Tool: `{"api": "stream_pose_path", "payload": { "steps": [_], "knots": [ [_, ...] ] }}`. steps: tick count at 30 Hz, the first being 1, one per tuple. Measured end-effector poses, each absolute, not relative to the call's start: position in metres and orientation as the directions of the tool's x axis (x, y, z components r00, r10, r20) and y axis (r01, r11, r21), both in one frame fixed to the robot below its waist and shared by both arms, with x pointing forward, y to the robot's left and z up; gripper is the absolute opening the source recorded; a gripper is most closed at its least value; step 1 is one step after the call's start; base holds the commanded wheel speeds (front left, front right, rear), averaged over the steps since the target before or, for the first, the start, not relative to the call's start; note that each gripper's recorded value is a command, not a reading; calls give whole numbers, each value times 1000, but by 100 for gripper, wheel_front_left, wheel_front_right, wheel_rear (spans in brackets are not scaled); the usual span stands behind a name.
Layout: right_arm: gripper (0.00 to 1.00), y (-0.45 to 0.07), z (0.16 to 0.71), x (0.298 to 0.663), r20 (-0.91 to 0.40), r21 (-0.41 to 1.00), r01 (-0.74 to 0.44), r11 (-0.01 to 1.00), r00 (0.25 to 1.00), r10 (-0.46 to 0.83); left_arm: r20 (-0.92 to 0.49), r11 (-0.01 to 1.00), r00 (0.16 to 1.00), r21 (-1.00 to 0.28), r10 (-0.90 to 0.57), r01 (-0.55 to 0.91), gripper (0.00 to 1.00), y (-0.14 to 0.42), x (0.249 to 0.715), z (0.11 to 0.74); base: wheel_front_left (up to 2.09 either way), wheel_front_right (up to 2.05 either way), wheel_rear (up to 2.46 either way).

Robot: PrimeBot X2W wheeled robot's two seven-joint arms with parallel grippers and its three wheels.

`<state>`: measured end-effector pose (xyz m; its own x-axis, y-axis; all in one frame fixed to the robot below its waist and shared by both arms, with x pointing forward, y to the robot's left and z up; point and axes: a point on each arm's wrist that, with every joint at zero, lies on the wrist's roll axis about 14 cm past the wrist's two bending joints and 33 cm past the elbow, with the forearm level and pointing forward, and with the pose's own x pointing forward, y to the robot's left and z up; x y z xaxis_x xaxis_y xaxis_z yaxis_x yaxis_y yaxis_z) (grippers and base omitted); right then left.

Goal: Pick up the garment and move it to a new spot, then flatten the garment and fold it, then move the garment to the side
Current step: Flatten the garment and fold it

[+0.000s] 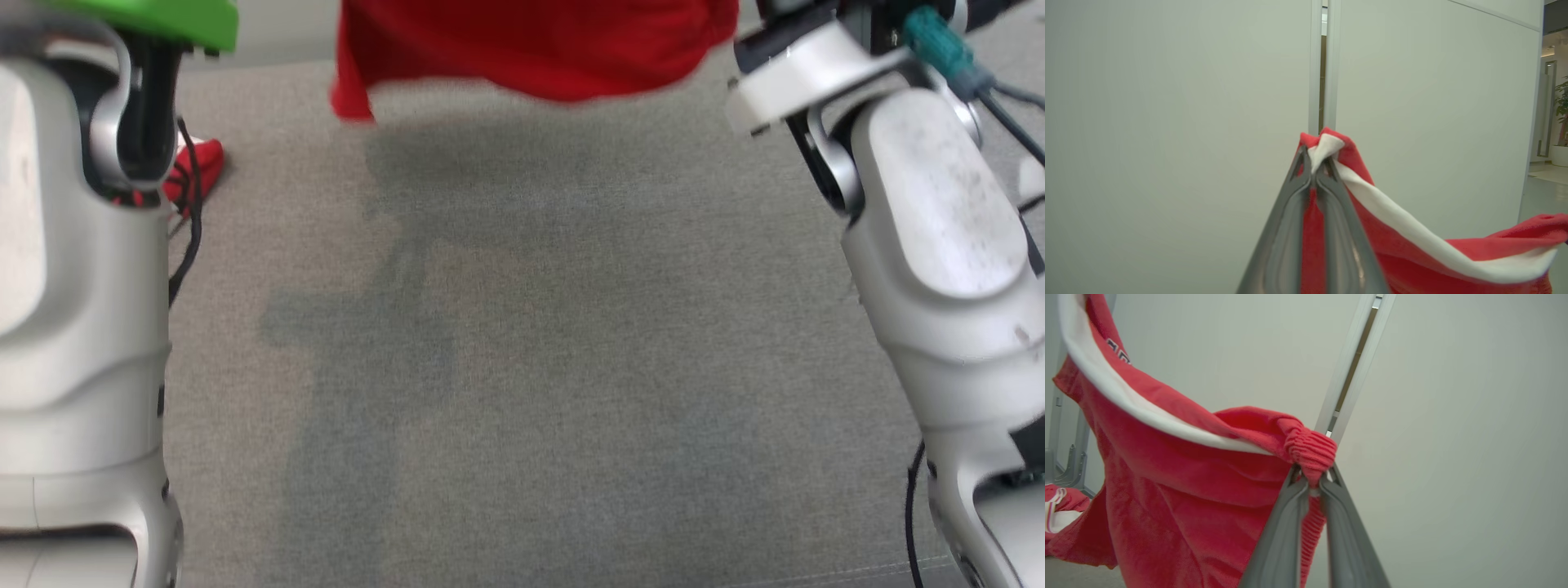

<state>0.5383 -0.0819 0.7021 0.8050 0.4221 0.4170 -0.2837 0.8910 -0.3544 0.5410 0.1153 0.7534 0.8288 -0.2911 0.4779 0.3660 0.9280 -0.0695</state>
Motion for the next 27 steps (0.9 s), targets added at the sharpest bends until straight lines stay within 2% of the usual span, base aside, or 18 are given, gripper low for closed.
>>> {"api": "stream_pose_path", "payload": {
  "steps": [4,8,11,15,18,27],
  "knots": [
    [0,-78,666,577,329,-349,-303,887,846,419,412,936,866,-77,-284,343,0,113,573,717,0,0,0],
    [0,-72,595,599,173,-323,-354,878,890,423,256,941,928,-135,-270,311,0,115,594,635,0,0,0],
    [0,-66,547,603,72,-284,-393,875,901,428,135,943,958,-187,-251,274,0,121,592,568,0,0,0],
    [0,-65,500,597,4,-220,-414,883,905,426,18,942,971,-239,-238,236,0,124,577,503,0,0,0],
    [0,-70,485,588,-3,-154,-402,903,914,406,-18,943,976,-263,-215,203,0,132,565,479,0,0,0],
    [0,-75,487,540,43,-53,-394,918,917,396,19,921,973,-318,-230,225,0,128,519,477,0,0,0]
  ]
}}
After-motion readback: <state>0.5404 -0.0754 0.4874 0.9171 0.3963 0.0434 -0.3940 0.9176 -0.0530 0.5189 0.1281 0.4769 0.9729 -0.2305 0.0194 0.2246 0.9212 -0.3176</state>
